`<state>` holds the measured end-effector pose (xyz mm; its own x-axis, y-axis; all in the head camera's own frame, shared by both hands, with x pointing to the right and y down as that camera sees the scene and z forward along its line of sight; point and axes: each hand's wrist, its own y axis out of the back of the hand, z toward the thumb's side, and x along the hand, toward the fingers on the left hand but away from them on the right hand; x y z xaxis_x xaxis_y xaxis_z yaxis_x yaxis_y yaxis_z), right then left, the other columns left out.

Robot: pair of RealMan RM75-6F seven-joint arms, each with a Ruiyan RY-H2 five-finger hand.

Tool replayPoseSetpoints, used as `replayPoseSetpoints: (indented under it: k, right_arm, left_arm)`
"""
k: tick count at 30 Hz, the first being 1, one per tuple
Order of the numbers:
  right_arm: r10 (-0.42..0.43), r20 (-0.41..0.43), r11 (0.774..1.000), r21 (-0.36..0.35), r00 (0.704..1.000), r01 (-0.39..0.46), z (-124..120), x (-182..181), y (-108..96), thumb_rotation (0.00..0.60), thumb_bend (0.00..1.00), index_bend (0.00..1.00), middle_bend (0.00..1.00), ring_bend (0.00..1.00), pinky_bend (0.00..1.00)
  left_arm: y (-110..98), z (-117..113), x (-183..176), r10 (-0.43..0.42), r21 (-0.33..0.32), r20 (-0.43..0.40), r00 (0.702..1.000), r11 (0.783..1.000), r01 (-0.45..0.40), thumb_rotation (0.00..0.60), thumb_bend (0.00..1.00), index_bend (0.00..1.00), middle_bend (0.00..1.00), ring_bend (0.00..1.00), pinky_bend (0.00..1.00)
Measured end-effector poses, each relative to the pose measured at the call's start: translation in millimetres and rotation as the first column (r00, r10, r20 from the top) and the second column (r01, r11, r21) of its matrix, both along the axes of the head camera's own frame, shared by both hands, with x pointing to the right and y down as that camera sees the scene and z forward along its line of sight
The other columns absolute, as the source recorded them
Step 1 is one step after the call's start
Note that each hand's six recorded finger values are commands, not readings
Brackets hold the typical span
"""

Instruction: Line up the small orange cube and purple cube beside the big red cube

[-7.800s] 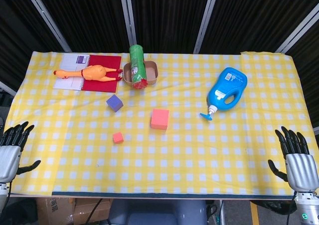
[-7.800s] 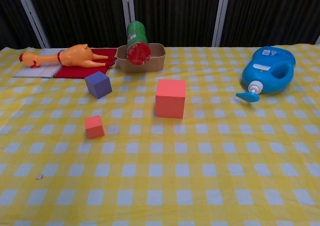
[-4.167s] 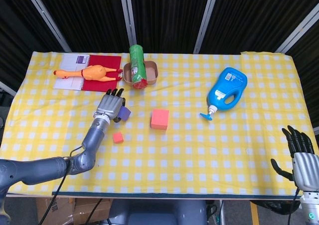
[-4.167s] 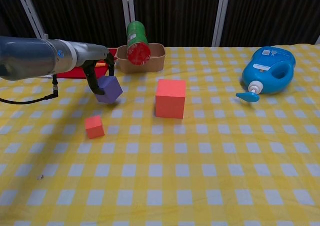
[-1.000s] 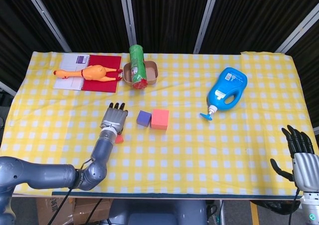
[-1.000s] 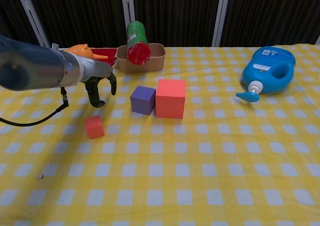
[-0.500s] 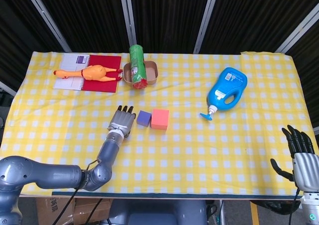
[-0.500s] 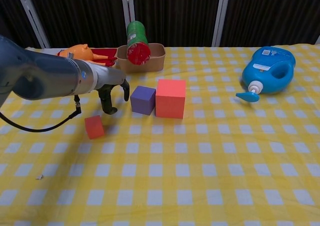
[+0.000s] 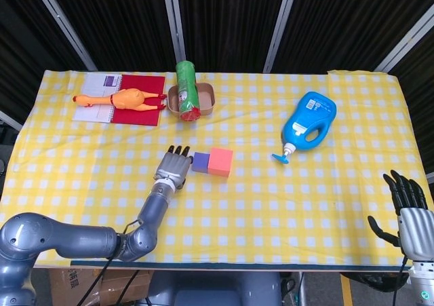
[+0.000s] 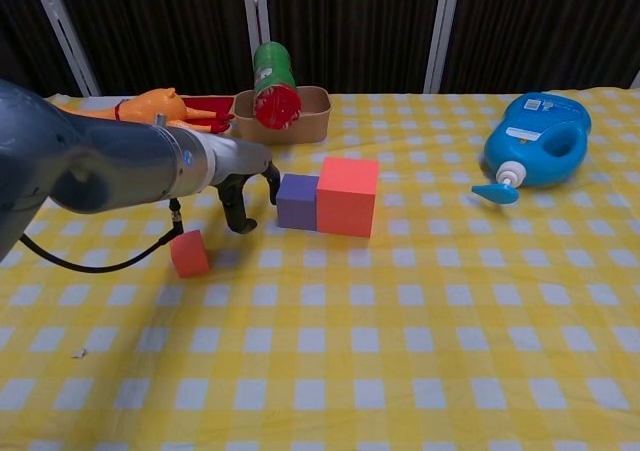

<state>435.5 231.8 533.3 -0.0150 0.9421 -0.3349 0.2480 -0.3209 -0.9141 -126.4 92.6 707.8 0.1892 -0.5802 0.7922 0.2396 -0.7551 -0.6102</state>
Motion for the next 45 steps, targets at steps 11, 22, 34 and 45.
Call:
replayPoseSetpoints:
  k: [11,22,34,45]
  right_arm:
    - [-0.004,0.000,1.000,0.004,1.000,0.004,-1,0,0,0.600,0.37,0.00,0.00,0.00,0.01]
    - [-0.004,-0.002,1.000,0.003,1.000,0.004,0,0,0,0.600,0.37,0.00,0.00,0.00,0.01]
    - [-0.013,-0.007,1.000,0.005,1.000,0.013,1,-3,0,0.600,0.37,0.00,0.00,0.00,0.01]
    - [-0.012,-0.008,1.000,0.009,1.000,0.012,-1,-3,1,0.600,0.37,0.00,0.00,0.00,0.01]
  left_arm:
    - [-3,-3,-7,-0.004,0.008,0.019,1.000,1.000,0.004,0.600,0.48,0.23,0.00,0.00,0.05]
    - [-5,-27,-27,-0.051,0.021,-0.021,0.999,0.998,0.051,0.600,0.24,0.28,0.00,0.00,0.05]
    - [13,-46,-92,-0.193,0.111,-0.008,0.981,0.975,0.192,0.600,0.22,0.34,0.00,0.00,0.05]
    - [46,-25,-89,-0.231,0.078,0.010,0.973,0.970,0.230,0.600,0.27,0.34,0.00,0.00,0.05]
